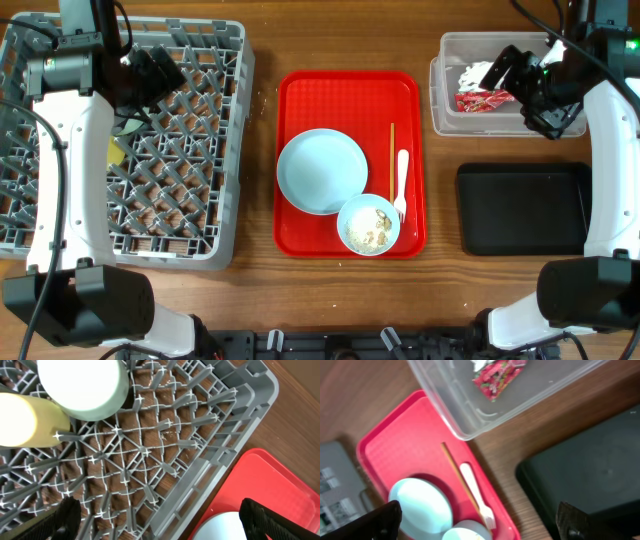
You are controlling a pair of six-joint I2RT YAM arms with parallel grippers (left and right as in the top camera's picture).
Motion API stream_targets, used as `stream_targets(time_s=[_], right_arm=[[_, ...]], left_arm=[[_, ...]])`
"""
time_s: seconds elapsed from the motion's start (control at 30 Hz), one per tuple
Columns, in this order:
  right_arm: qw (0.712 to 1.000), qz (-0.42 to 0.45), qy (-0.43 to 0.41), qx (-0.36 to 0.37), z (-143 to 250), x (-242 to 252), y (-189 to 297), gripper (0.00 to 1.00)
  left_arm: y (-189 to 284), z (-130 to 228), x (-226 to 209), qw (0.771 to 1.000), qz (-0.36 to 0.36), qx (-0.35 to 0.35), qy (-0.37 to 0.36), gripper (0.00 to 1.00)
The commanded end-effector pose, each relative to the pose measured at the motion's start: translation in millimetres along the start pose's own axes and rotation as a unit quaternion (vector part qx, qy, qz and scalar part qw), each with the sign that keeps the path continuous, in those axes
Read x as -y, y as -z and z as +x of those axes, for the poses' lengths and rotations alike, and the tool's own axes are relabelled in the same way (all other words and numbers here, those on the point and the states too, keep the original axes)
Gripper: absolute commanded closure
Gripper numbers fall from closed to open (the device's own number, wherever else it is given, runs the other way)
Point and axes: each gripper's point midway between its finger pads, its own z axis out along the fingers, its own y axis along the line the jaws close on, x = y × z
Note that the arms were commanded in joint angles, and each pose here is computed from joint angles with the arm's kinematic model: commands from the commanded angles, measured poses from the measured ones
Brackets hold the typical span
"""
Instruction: Sort waste into correct bins and load items into the dishwasher rack
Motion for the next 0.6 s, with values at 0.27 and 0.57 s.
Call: stream_targets(time_s=[0.27,0.57], right_arm=[[0.997,-0.019,-0.015,0.074,-34.8,-12.2,4.4,0.0],[0.997,-0.019,-0.015,0.074,-35.0,-12.2,4.5,0.0]], left_arm=[[41.0,110.9,109.2,0.935,0.25,-0.252,0.001,0.0],[23.7,203.6,169.3,0.963,0.121,-0.173,-0.17,0.0]])
